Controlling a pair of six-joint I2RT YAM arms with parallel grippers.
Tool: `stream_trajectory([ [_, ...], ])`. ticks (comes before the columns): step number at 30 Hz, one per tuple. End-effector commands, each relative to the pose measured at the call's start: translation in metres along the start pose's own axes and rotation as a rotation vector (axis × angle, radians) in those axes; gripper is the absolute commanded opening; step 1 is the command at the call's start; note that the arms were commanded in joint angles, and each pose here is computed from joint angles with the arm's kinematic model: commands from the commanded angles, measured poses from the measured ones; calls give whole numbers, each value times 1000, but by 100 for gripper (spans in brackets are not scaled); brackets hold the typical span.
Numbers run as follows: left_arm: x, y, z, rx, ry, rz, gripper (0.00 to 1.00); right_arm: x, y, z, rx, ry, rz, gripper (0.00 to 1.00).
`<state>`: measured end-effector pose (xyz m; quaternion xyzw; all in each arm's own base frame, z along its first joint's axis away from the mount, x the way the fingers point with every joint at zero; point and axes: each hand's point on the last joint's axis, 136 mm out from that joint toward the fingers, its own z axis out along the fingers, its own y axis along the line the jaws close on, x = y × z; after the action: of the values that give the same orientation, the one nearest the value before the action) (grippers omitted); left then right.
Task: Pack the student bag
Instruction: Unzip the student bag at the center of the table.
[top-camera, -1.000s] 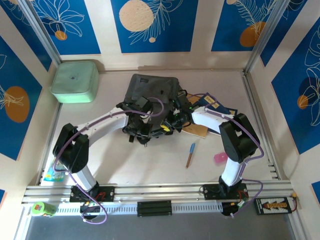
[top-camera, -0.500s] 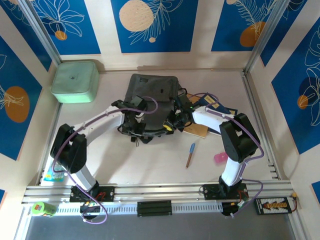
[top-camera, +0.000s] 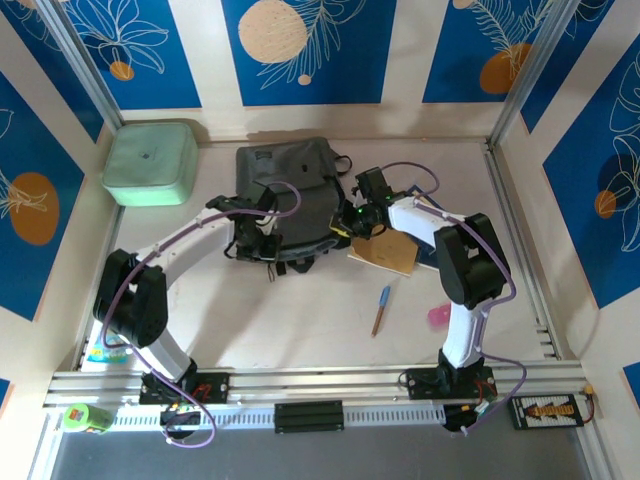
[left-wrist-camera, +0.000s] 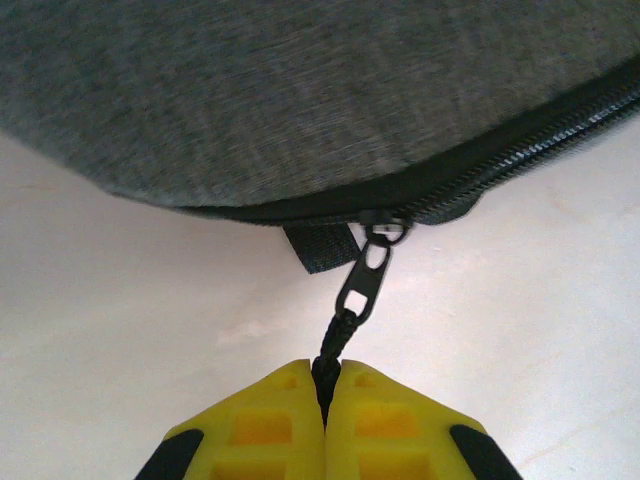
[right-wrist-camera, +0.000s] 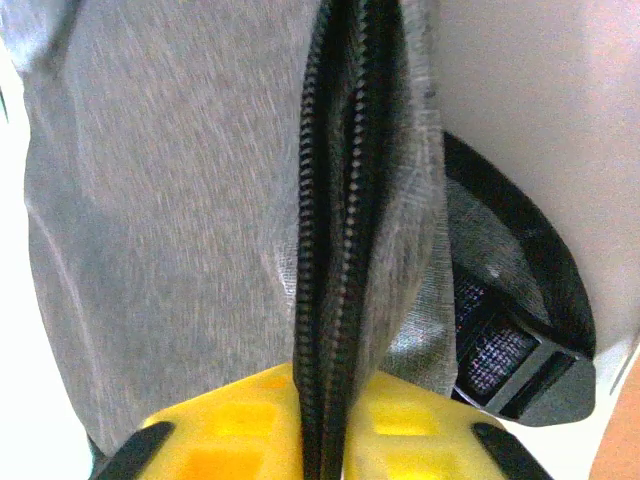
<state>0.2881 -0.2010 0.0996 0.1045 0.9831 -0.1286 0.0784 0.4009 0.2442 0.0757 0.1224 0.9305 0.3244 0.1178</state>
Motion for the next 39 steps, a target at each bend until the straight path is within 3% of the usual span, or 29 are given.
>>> stream_trajectory([
  [1, 7, -35, 4, 115, 54, 32, 0, -30, 3, -22, -7, -96, -40, 36],
  [5, -9, -81, 3, 214, 31, 90, 0, -8, -6, -49, -44, -73, 140, 58],
  [10, -24, -112, -3, 260, 13, 148, 0, 44, -6, -59, -56, 5, 290, 71],
  [14, -24, -127, -2, 293, 23, 166, 0, 74, -6, -46, -31, 75, 363, 72],
  [19, -19, -128, 3, 295, 33, 166, 0, 85, -3, -27, -17, 124, 384, 70],
  [26, -13, -122, 6, 271, 37, 159, 0, 70, 12, -9, -64, 132, 364, 64],
  [37, -7, -115, 9, 249, 53, 152, 0, 64, 13, -4, -101, 129, 371, 67],
  [39, -7, -115, 8, 246, 53, 155, 0, 66, 12, 2, -93, 149, 382, 62],
])
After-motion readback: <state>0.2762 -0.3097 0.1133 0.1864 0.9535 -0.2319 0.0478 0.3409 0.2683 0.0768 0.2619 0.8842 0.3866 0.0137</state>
